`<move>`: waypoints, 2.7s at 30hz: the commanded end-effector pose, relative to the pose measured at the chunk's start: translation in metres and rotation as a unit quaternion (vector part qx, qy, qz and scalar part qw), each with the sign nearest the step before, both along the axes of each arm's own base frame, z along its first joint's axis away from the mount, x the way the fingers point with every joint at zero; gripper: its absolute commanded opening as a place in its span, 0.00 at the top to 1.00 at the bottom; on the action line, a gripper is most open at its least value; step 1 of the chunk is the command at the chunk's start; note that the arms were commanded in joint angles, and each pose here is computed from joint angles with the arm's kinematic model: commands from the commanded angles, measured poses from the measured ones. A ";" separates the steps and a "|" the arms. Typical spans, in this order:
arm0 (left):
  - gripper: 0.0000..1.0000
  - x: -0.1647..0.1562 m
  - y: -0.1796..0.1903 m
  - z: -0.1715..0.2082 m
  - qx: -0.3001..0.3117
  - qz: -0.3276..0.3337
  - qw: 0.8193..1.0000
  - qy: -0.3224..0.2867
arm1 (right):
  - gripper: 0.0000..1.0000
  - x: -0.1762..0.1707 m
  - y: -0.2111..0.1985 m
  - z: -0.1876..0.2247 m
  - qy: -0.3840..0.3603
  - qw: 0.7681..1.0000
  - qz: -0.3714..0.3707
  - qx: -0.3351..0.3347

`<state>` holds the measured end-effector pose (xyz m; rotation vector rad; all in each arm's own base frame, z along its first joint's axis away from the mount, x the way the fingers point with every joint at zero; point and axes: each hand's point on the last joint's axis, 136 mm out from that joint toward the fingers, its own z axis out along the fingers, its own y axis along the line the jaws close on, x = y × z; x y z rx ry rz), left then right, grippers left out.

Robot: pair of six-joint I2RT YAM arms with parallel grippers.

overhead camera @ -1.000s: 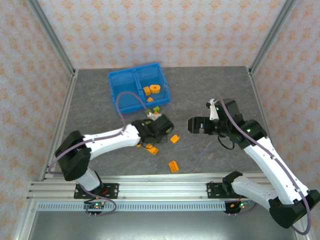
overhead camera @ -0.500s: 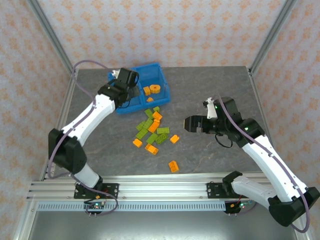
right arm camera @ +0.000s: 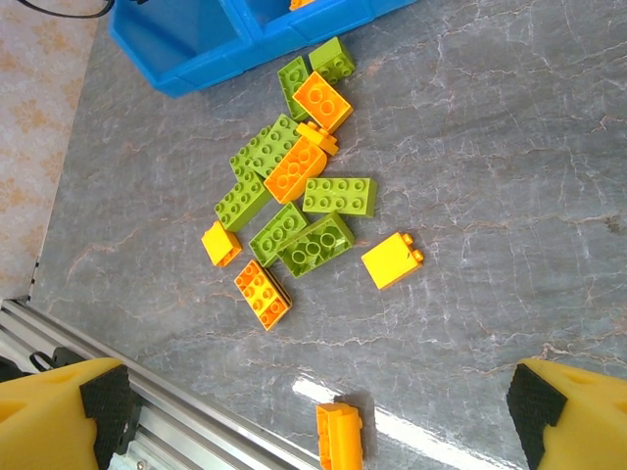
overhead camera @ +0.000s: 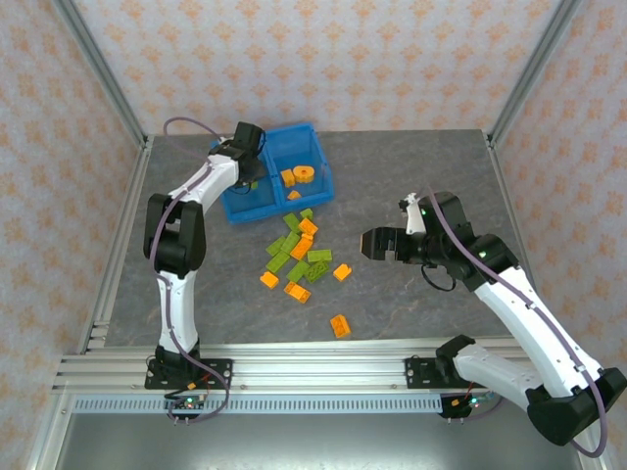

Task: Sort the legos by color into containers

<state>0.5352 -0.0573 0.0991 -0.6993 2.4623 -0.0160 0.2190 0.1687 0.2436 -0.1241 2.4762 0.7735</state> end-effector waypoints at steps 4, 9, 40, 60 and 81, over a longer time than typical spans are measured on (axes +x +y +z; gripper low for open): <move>0.53 0.001 -0.005 0.053 -0.002 -0.017 0.999 -0.032 | 0.00 0.007 -0.003 -0.001 -0.011 1.000 -0.018 0.002; 0.53 -0.037 -0.033 0.112 -0.054 -0.049 0.993 -0.095 | 0.00 0.015 0.000 -0.009 -0.002 1.000 -0.025 0.000; 0.21 -0.249 -0.218 -0.041 0.226 -0.526 0.816 0.078 | 0.01 -0.015 -0.016 -0.038 0.027 0.999 -0.029 -0.015; 0.67 -0.245 -0.220 -0.031 0.188 -0.497 0.847 0.026 | 0.01 -0.012 -0.019 -0.029 0.013 0.999 -0.044 -0.011; 0.67 -0.075 -0.014 0.066 0.071 -0.073 0.993 -0.053 | 0.01 -0.012 -0.007 -0.023 0.012 0.999 -0.029 0.027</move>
